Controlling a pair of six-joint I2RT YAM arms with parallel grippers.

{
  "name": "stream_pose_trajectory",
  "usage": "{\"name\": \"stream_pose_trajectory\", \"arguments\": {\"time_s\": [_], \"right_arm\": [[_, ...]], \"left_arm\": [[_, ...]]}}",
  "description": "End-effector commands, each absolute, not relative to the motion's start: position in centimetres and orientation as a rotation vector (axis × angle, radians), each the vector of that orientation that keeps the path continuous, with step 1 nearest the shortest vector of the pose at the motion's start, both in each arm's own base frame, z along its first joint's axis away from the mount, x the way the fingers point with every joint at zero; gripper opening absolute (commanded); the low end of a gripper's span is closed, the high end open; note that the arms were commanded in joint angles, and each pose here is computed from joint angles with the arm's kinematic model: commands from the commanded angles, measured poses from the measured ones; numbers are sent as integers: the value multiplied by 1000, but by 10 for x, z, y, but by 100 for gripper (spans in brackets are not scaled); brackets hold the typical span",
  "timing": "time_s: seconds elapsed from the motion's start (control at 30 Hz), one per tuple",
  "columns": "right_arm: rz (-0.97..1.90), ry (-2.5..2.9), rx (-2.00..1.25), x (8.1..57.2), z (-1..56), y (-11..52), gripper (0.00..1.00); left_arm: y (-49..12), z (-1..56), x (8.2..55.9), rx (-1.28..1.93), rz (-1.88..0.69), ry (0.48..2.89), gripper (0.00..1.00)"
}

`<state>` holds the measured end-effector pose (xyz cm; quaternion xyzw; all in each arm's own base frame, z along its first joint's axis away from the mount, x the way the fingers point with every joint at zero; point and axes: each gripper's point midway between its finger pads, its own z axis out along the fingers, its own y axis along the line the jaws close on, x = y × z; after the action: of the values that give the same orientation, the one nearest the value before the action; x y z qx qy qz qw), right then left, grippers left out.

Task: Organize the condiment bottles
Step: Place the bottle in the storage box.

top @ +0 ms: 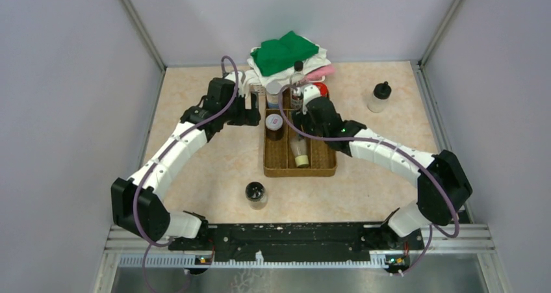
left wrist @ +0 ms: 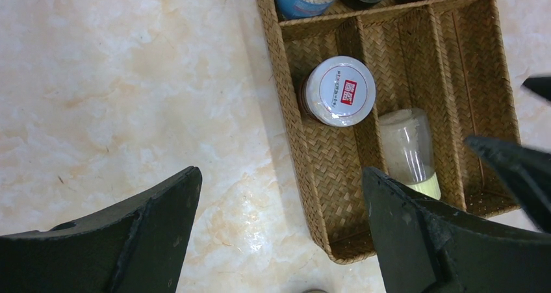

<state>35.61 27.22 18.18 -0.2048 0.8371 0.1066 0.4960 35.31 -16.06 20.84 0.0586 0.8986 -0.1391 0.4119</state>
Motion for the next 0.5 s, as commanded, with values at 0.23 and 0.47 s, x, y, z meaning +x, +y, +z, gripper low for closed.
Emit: {"name": "stream_pose_trajectory", "arguments": {"time_s": [0.23, 0.47], "right_arm": [[449, 2211, -586, 255, 155, 277, 59], [500, 2258, -640, 222, 149, 294, 60]], "left_arm": [[-170, 223, 348, 145, -438, 2201, 99], [-177, 224, 348, 163, -479, 2203, 83]]}}
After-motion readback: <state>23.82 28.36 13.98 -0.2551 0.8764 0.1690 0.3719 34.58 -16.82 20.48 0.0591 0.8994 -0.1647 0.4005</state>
